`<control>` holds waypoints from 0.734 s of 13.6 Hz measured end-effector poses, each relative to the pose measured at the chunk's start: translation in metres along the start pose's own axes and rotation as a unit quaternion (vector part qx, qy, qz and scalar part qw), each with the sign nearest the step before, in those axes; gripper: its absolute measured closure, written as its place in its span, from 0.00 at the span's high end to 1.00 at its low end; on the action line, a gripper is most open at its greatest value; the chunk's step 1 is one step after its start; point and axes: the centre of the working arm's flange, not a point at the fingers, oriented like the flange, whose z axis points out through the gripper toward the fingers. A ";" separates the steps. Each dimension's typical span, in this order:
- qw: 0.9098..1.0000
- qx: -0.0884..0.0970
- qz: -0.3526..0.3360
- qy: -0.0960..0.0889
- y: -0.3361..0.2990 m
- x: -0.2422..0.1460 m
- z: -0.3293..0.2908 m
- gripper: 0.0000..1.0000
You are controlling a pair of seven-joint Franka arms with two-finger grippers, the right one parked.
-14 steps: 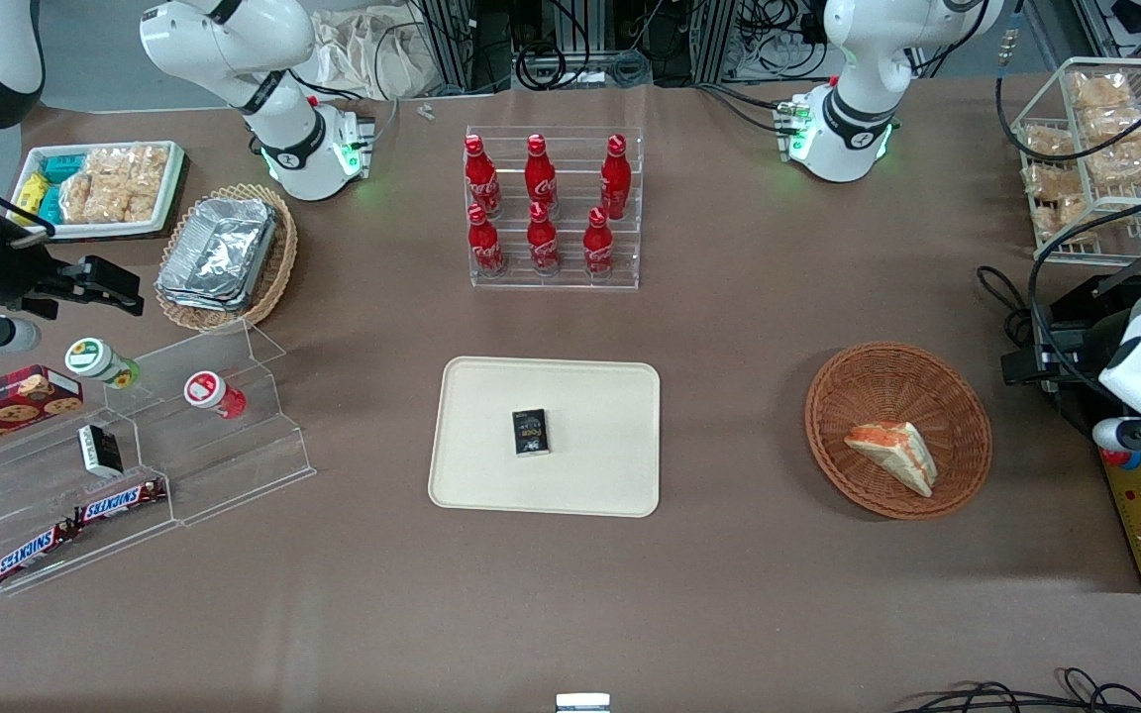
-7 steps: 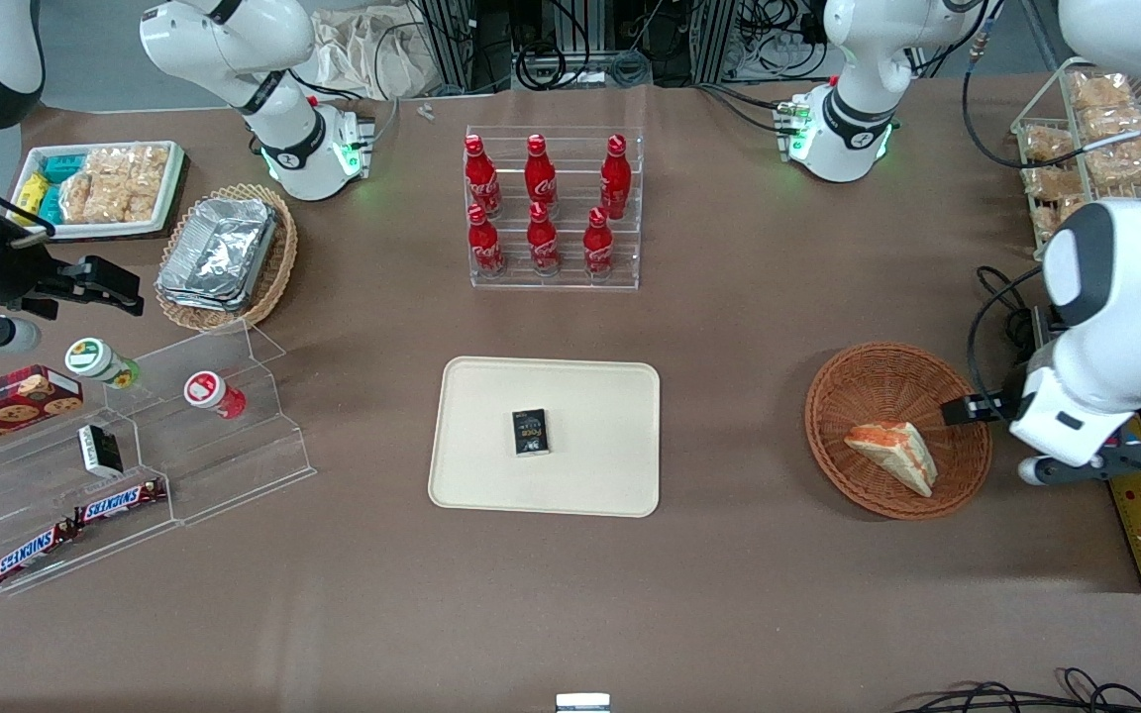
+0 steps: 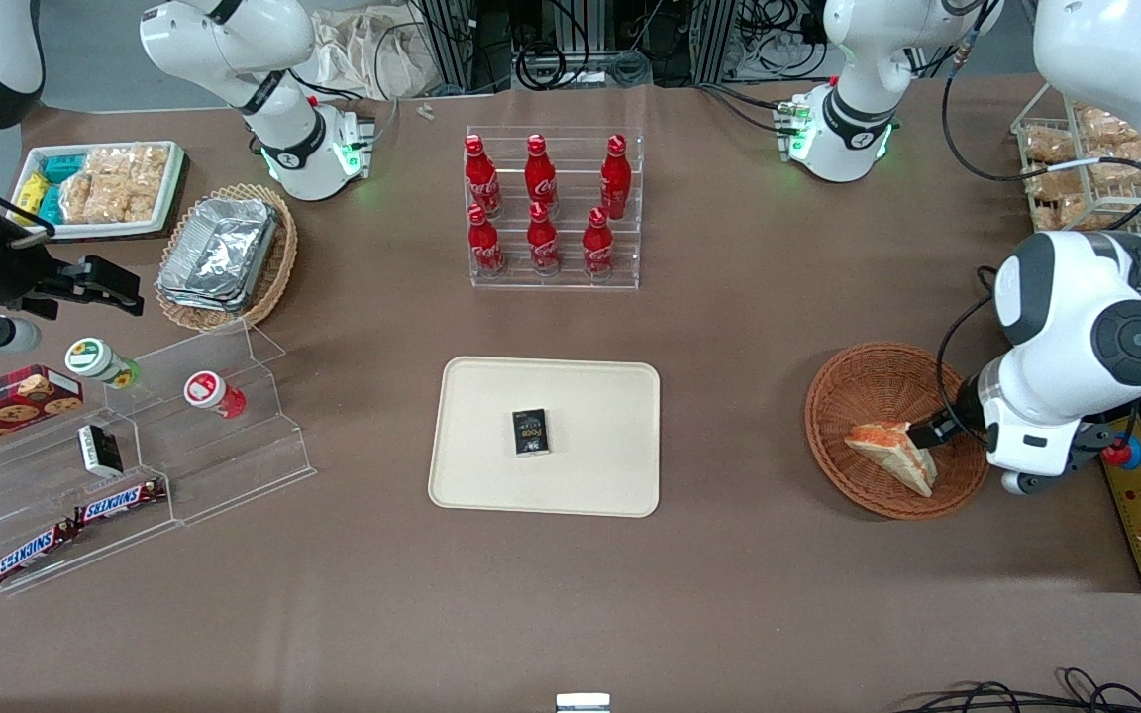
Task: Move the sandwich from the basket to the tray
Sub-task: 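Lower the open left gripper over the wrapped sandwich in the basket, then close the left gripper on the sandwich's wrapped end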
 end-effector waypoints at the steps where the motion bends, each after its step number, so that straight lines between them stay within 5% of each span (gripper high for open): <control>1: 1.000 -0.005 -0.030 0.003 0.001 0.000 0.010 1.00; 6: 0.995 -0.003 -0.100 -0.011 0.006 0.001 0.052 1.00; 10: 0.994 -0.015 -0.108 -0.004 0.003 0.003 0.071 1.00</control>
